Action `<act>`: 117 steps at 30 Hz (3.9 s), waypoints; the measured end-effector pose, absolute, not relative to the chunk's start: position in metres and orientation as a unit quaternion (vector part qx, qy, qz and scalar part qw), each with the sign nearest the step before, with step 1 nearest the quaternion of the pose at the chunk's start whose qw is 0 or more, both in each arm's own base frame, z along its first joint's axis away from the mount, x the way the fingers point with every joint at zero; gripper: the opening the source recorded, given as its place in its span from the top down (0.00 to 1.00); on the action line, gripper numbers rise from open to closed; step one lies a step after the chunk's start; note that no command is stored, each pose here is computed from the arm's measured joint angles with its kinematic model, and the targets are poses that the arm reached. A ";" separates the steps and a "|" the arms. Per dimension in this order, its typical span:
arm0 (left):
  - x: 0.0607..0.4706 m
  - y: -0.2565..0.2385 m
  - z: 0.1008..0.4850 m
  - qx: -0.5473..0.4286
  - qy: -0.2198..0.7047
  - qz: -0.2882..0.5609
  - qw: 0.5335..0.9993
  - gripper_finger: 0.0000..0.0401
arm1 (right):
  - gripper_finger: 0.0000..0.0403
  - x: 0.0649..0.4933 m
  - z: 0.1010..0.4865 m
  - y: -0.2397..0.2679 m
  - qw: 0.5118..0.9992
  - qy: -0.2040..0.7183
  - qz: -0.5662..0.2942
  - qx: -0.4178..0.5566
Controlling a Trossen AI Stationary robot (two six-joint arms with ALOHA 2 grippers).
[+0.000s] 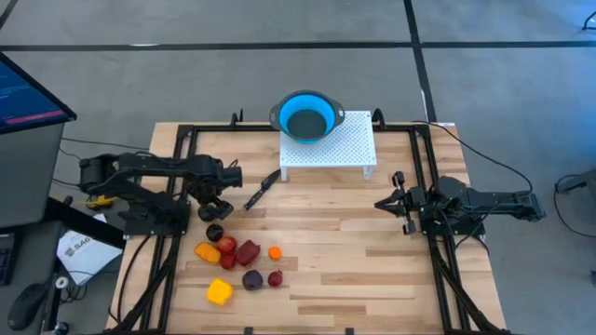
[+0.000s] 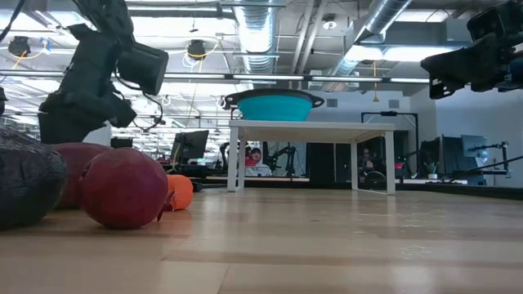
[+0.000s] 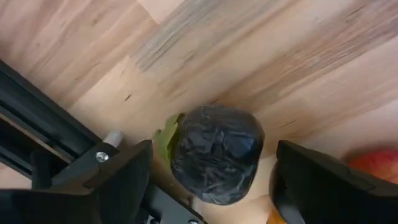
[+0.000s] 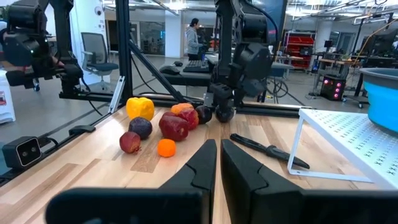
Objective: Pick & Place Fruit
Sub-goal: Put the black mangosteen into the blue strainer bowl on the shelf
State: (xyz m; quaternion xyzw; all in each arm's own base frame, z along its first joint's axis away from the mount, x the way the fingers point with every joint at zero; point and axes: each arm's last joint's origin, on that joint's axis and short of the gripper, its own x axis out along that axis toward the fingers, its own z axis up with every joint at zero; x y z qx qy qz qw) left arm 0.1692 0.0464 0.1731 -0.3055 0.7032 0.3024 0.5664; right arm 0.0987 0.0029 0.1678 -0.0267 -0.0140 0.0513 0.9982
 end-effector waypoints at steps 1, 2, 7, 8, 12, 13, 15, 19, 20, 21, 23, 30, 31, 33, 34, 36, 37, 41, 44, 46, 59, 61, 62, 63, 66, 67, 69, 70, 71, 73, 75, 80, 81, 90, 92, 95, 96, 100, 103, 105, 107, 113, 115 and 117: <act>0.169 0.046 0.173 -0.307 0.703 0.305 0.564 0.17 | 0.96 0.099 0.168 0.003 0.998 -0.014 0.051 -0.027; 0.168 0.044 0.170 -0.308 0.705 0.308 0.560 0.17 | 0.96 0.099 0.168 0.003 0.998 -0.014 0.051 -0.026; 0.163 0.038 0.159 -0.296 0.727 0.306 0.539 0.19 | 0.96 0.099 0.168 0.003 0.998 -0.014 0.051 -0.026; 0.164 0.038 0.158 -0.295 0.728 0.305 0.539 0.19 | 0.96 0.099 0.168 0.003 0.998 -0.014 0.051 -0.026; 0.164 0.035 0.158 -0.293 0.727 0.307 0.540 0.23 | 0.96 0.099 0.168 0.003 0.998 -0.014 0.051 -0.026; 0.165 0.034 0.158 -0.291 0.727 0.306 0.541 0.24 | 0.96 0.099 0.168 0.003 0.998 -0.014 0.051 -0.026; 0.165 0.033 0.158 -0.287 0.729 0.304 0.542 0.28 | 0.96 0.099 0.168 0.003 0.998 -0.014 0.051 -0.026; 0.165 0.031 0.158 -0.283 0.731 0.301 0.544 0.35 | 0.96 0.099 0.168 0.003 0.998 -0.014 0.051 -0.026; 0.165 0.030 0.158 -0.282 0.731 0.300 0.544 0.37 | 0.96 0.099 0.168 0.003 0.998 -0.014 0.052 -0.026; 0.165 0.030 0.158 -0.282 0.731 0.300 0.544 0.38 | 0.96 0.099 0.168 0.003 0.998 -0.014 0.052 -0.026; 0.165 0.030 0.158 -0.282 0.731 0.300 0.544 0.40 | 0.96 0.099 0.168 0.003 0.998 -0.014 0.051 -0.026; 0.185 0.034 0.180 -0.273 0.708 0.269 0.593 0.40 | 0.96 0.099 0.168 0.003 0.998 -0.014 0.052 -0.026; 0.191 0.035 0.187 -0.269 0.700 0.259 0.609 0.40 | 0.96 0.099 0.168 0.003 0.998 -0.014 0.052 -0.026; 0.203 0.039 0.205 -0.256 0.678 0.245 0.644 0.40 | 0.96 0.099 0.168 0.003 0.998 -0.014 0.052 -0.026; 0.210 0.042 0.216 -0.248 0.664 0.240 0.663 0.40 | 0.96 0.099 0.168 0.003 0.998 -0.014 0.051 -0.026; 0.222 0.048 0.237 -0.234 0.629 0.227 0.705 0.40 | 0.96 0.099 0.168 0.003 0.998 -0.014 0.051 -0.026; 0.229 0.052 0.249 -0.228 0.606 0.218 0.731 0.40 | 0.96 0.099 0.168 0.003 0.998 -0.014 0.051 -0.026; 0.254 0.065 0.294 -0.192 0.496 0.164 0.831 0.39 | 0.96 0.099 0.168 0.003 0.998 -0.014 0.052 -0.027; 0.274 0.077 0.326 -0.178 0.386 0.101 0.900 0.39 | 0.96 0.099 0.168 0.003 0.998 -0.017 0.051 -0.027; 0.287 0.086 0.345 -0.154 0.317 0.079 0.933 0.40 | 0.96 0.099 0.169 0.003 0.998 -0.020 0.051 -0.027; 0.362 0.191 0.347 0.000 0.237 0.193 0.952 0.39 | 0.96 0.098 0.174 0.003 0.998 -0.044 0.051 -0.017; 0.363 0.206 0.334 0.001 0.254 0.209 0.944 0.38 | 0.96 0.098 0.175 0.003 0.997 -0.048 0.052 -0.007; 0.362 0.213 0.329 -0.001 0.259 0.215 0.942 0.38 | 0.96 0.098 0.175 0.003 0.998 -0.048 0.052 -0.001; 0.361 0.219 0.326 -0.003 0.262 0.222 0.939 0.38 | 0.96 0.098 0.174 0.003 0.998 -0.047 0.052 0.004; 0.360 0.234 0.313 -0.013 0.276 0.235 0.932 0.37 | 0.96 0.098 0.174 0.003 0.997 -0.046 0.053 0.015; 0.359 0.238 0.309 -0.016 0.281 0.238 0.930 0.37 | 0.96 0.098 0.174 0.003 0.997 -0.046 0.053 0.015; 0.359 0.242 0.304 -0.019 0.286 0.241 0.927 0.36 | 0.96 0.098 0.174 0.003 0.997 -0.046 0.053 0.015; 0.359 0.245 0.302 -0.020 0.288 0.243 0.926 0.36 | 0.96 0.098 0.174 0.003 0.997 -0.046 0.053 0.015; 0.359 0.246 0.300 -0.021 0.290 0.244 0.925 0.36 | 0.96 0.098 0.174 0.003 0.997 -0.046 0.053 0.015; 0.361 0.247 0.295 -0.024 0.295 0.243 0.924 0.35 | 0.96 0.098 0.174 0.003 0.997 -0.046 0.053 0.015; 0.361 0.247 0.294 -0.025 0.299 0.242 0.923 0.35 | 0.96 0.098 0.174 0.003 0.997 -0.046 0.053 0.015; 0.361 0.246 0.295 -0.026 0.296 0.242 0.924 0.32 | 0.96 0.098 0.174 0.003 0.997 -0.046 0.053 0.015; 0.361 0.246 0.295 -0.026 0.296 0.242 0.924 0.32 | 0.96 0.098 0.174 0.003 0.997 -0.046 0.053 0.015; 0.360 0.247 0.295 -0.001 0.306 0.269 0.913 0.30 | 0.96 0.098 0.174 0.003 0.997 -0.045 0.054 0.031; 0.361 0.247 0.295 0.014 0.312 0.276 0.909 0.30 | 0.96 0.098 0.174 0.003 0.997 -0.044 0.054 0.039; 0.361 0.246 0.295 0.028 0.317 0.278 0.907 0.31 | 0.96 0.098 0.174 0.003 0.997 -0.044 0.054 0.041; 0.361 0.246 0.295 0.029 0.317 0.277 0.907 0.31 | 0.96 0.098 0.174 0.003 0.997 -0.044 0.054 0.041; 0.362 0.245 0.295 0.030 0.317 0.276 0.907 0.30 | 0.96 0.098 0.174 0.003 0.997 -0.044 0.054 0.041; 0.363 0.243 0.295 0.030 0.319 0.273 0.907 0.29 | 0.96 0.098 0.174 0.003 0.997 -0.044 0.054 0.041; 0.364 0.241 0.290 0.031 0.320 0.272 0.907 0.28 | 0.96 0.098 0.174 0.003 0.997 -0.044 0.054 0.041; 0.363 0.240 0.281 0.029 0.333 0.275 0.902 0.28 | 0.96 0.098 0.174 0.003 0.997 -0.044 0.054 0.041; 0.362 0.241 0.270 0.031 0.337 0.288 0.896 0.27 | 0.96 0.098 0.174 0.003 0.997 -0.044 0.054 0.041; 0.362 0.240 0.270 0.033 0.335 0.287 0.897 0.27 | 0.96 0.098 0.174 0.003 0.997 -0.044 0.054 0.041; 0.363 0.239 0.271 0.035 0.332 0.286 0.898 0.27 | 0.96 0.098 0.174 0.003 0.997 -0.044 0.054 0.041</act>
